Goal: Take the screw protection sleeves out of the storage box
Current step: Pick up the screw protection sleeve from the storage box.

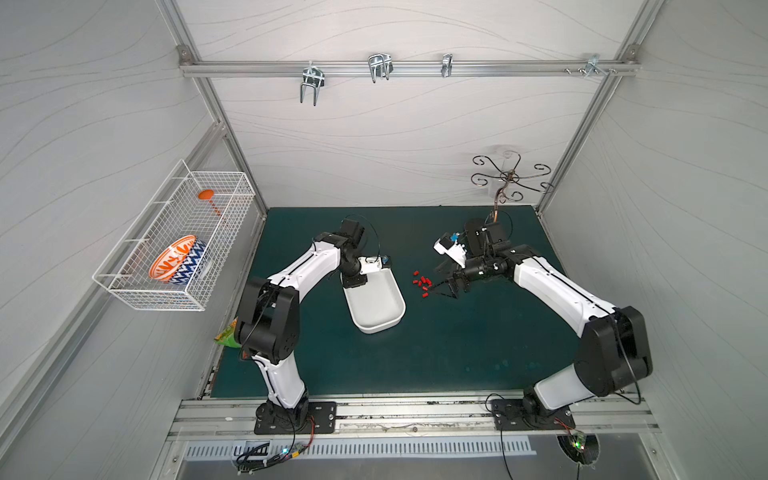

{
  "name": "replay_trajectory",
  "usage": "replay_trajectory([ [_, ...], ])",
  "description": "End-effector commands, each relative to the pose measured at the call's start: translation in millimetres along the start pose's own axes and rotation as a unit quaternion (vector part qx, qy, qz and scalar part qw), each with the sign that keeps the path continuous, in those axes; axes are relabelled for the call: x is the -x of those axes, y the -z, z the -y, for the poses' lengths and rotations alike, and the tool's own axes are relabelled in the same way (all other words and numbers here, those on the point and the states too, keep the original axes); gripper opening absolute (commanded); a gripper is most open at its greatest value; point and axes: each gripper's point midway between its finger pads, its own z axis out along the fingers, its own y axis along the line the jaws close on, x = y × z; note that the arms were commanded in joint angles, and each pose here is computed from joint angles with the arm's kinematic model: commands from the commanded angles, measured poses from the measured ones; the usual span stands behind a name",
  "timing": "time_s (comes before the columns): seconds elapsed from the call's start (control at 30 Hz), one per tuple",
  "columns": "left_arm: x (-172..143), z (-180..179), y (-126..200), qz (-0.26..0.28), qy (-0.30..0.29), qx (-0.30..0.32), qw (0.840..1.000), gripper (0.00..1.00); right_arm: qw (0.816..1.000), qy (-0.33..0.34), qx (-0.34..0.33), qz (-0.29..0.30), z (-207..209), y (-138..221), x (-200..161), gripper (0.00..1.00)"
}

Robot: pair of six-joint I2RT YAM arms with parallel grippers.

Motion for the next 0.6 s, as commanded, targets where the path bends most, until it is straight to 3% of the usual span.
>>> replay_trajectory([
  [0.0,2,-27,-8,-0.017,-0.071,0.021,0.997,0.35,1.000,0.000,-0.014,0.025,5,18,6,0.99],
  [0.57,-4,-40,-56,-0.065,-0.120,-0.012,0.991,0.35,0.999,-0.021,-0.020,0.045,16,31,2,0.99],
])
